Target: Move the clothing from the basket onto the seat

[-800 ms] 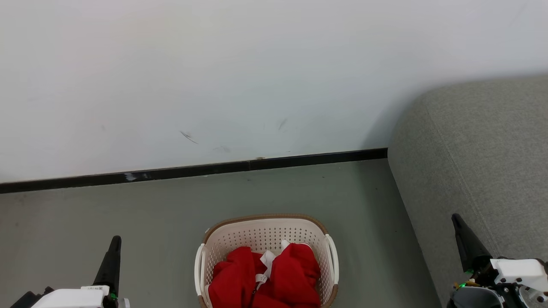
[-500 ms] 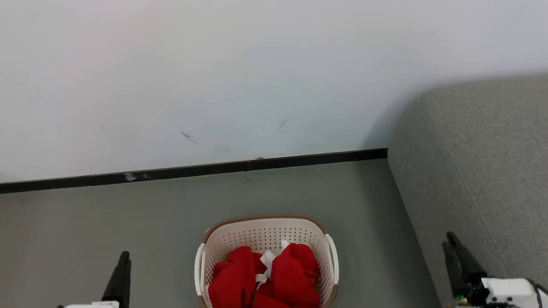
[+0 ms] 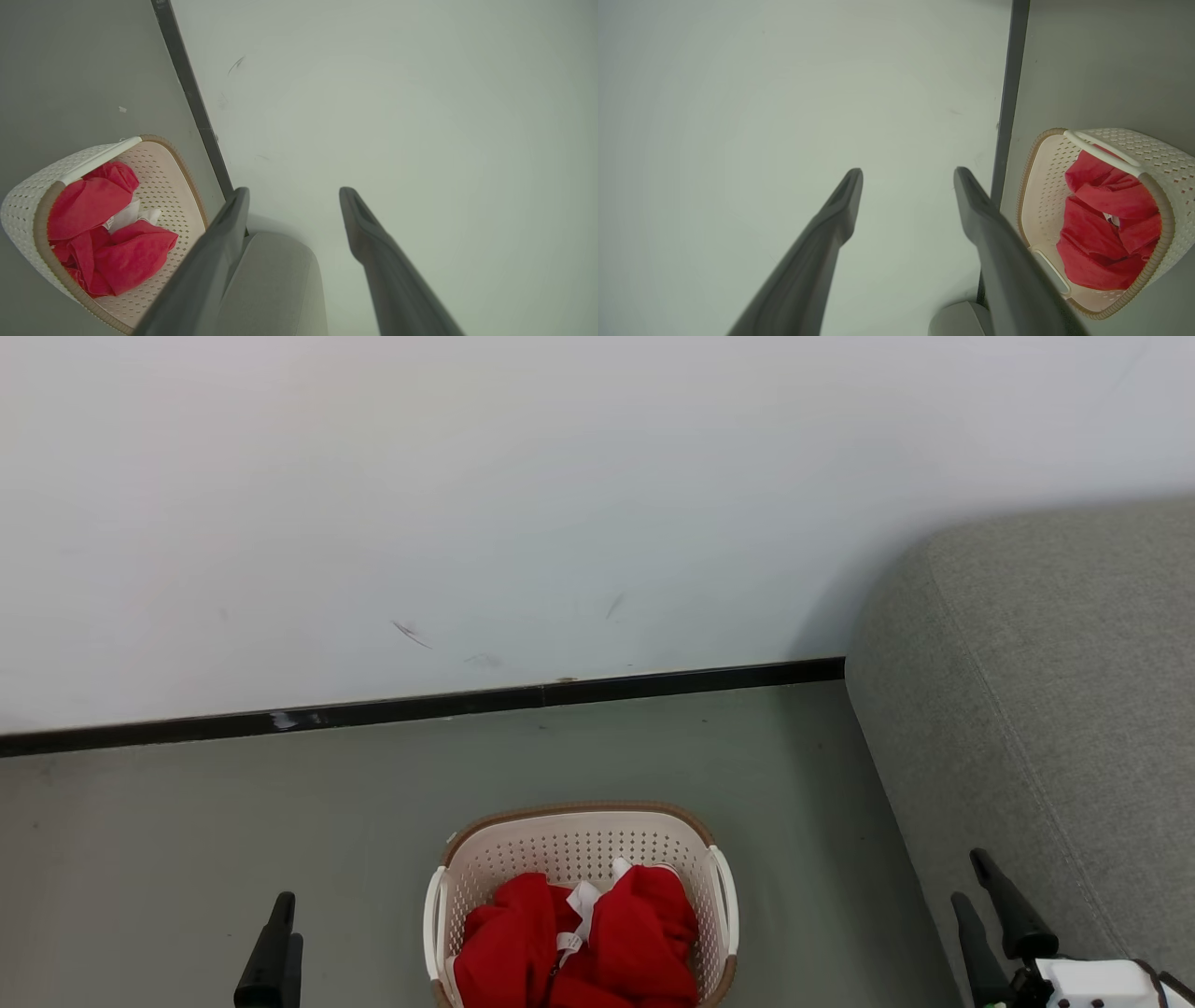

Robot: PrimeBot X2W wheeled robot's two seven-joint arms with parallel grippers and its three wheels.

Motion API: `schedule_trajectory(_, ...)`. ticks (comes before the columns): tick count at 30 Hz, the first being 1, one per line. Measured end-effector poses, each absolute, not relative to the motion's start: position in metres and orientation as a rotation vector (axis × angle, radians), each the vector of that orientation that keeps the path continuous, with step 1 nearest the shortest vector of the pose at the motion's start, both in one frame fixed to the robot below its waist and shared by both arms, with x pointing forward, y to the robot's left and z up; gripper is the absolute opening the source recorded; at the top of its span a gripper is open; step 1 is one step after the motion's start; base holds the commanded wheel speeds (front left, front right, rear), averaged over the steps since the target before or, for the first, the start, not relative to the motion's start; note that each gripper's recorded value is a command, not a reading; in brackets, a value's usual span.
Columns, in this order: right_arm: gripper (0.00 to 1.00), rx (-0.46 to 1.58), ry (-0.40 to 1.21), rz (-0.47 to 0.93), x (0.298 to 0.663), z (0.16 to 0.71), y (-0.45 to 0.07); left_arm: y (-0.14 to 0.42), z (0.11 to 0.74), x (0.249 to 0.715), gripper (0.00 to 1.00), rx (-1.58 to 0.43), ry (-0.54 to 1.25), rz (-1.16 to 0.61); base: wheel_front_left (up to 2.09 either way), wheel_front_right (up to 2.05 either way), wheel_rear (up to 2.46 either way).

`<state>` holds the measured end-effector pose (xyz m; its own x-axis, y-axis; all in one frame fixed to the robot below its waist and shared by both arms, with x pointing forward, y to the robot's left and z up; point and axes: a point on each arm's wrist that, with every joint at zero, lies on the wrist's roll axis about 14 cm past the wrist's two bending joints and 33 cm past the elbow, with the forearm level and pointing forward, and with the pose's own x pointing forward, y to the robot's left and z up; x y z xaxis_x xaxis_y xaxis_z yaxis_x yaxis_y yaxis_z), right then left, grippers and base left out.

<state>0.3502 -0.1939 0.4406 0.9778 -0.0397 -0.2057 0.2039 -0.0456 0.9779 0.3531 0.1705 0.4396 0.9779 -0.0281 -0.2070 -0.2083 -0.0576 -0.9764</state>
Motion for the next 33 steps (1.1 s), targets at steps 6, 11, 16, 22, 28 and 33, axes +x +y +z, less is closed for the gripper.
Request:
schedule_trajectory(6, 1.00, 1.563, 0.122, -0.187, 0.352, 0.444, -0.191, 0.169, 0.443, 0.355, 1.00, -1.605, 0.170, 0.143, 0.00, 0.00, 0.00)
schedule_trajectory(11, 1.00, 1.503, 0.119, -0.179, 0.353, 0.446, -0.192, 0.168, 0.445, 0.356, 1.00, -1.589, 0.164, 0.141, 0.00, 0.00, 0.00)
schedule_trajectory(16, 1.00, 1.442, 0.110, -0.168, 0.355, 0.450, -0.193, 0.167, 0.450, 0.361, 1.00, -1.552, 0.151, 0.127, 0.00, 0.00, 0.00)
schedule_trajectory(22, 1.00, 1.344, 0.085, -0.146, 0.360, 0.459, -0.194, 0.168, 0.451, 0.361, 1.00, -1.472, 0.145, 0.118, 0.00, 0.00, 0.00)
schedule_trajectory(28, 1.00, 1.246, 0.064, -0.115, 0.363, 0.468, -0.192, 0.170, 0.457, 0.365, 1.00, -1.400, 0.130, 0.100, 0.00, 0.00, 0.00)
schedule_trajectory(33, 1.00, 1.161, 0.060, -0.086, 0.365, 0.474, -0.189, 0.172, 0.457, 0.364, 1.00, -1.341, 0.128, 0.097, 0.00, 0.00, 0.00)
